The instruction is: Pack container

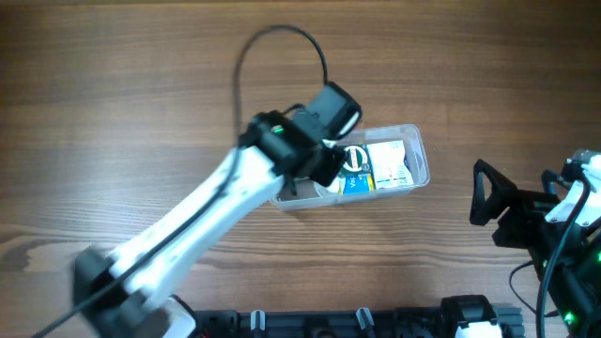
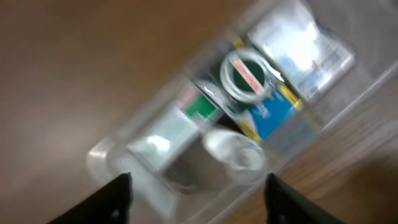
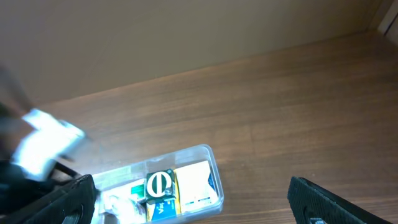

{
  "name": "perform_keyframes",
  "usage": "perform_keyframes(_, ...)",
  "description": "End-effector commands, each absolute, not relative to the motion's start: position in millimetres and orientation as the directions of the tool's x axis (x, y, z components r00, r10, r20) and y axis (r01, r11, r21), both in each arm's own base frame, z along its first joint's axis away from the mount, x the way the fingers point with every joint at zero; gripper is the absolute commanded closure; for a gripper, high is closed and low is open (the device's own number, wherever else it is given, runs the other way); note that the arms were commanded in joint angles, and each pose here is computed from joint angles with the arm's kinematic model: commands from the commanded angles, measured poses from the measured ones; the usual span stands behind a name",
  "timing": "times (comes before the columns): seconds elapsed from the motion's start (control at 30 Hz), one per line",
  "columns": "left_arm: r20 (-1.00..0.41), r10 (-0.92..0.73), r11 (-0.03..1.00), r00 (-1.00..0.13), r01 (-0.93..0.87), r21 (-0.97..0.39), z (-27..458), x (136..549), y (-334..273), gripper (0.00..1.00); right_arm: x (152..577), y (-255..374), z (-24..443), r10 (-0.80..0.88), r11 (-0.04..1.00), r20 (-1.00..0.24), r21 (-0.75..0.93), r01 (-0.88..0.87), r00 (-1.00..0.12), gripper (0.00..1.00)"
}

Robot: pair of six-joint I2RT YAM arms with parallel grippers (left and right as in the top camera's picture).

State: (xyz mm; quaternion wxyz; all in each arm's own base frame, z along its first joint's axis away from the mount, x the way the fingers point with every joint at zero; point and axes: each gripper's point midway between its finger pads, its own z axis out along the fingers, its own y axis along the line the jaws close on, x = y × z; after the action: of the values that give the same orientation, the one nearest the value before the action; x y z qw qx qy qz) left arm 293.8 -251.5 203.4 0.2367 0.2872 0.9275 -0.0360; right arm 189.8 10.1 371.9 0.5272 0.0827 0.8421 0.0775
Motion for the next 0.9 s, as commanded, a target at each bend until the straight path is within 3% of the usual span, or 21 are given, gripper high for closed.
perform_keyframes(0.0, -0.770, 0.257, 0.965, -0.584, 0.203, 0.168, 336, 302, -169, 0.09, 192, 7, 371, 0.204, 0.979, -0.879, 0.195, 0.066, -0.432, 0.00)
perform_keyframes(0.03, -0.819, 0.152, 0.988, -0.553, 0.101, 0.115, 359, 292, -140, 0.01, 192, 7, 371, 0.204, 0.979, -0.879, 0.195, 0.066, -0.432, 0.00)
perform_keyframes(0.13, -0.849, -0.090, 0.996, -0.521, -0.072, -0.061, 385, 254, -79, 0.00, 192, 7, 371, 0.204, 0.979, -0.879, 0.195, 0.066, -0.432, 0.00)
perform_keyframes(0.27, -0.808, -0.318, 0.939, -0.496, -0.283, -0.196, 379, 190, -8, 0.00, 192, 7, 371, 0.204, 0.979, -0.879, 0.195, 0.066, -0.432, 0.00)
perform_keyframes(0.47, -0.781, -0.386, 0.911, -0.491, -0.335, -0.240, 344, 140, 23, 0.00, 192, 7, 371, 0.204, 0.979, -0.879, 0.195, 0.066, -0.432, 0.00)
perform_keyframes(0.57, -0.769, -0.437, 0.894, -0.467, -0.324, -0.310, 330, 143, 17, 0.00, 192, 7, 371, 0.204, 0.979, -0.879, 0.195, 0.066, -0.432, 0.00)
perform_keyframes(0.7, -0.662, -0.538, 0.841, -0.522, -0.277, -0.464, 324, 149, -16, 0.00, 192, 7, 371, 0.204, 0.979, -0.879, 0.195, 0.066, -0.432, 0.00)
perform_keyframes(0.87, -0.686, -0.504, 0.863, -0.525, -0.278, -0.421, 322, 149, -11, 0.00, 192, 7, 371, 0.204, 0.979, -0.879, 0.195, 0.066, -0.432, 0.00)
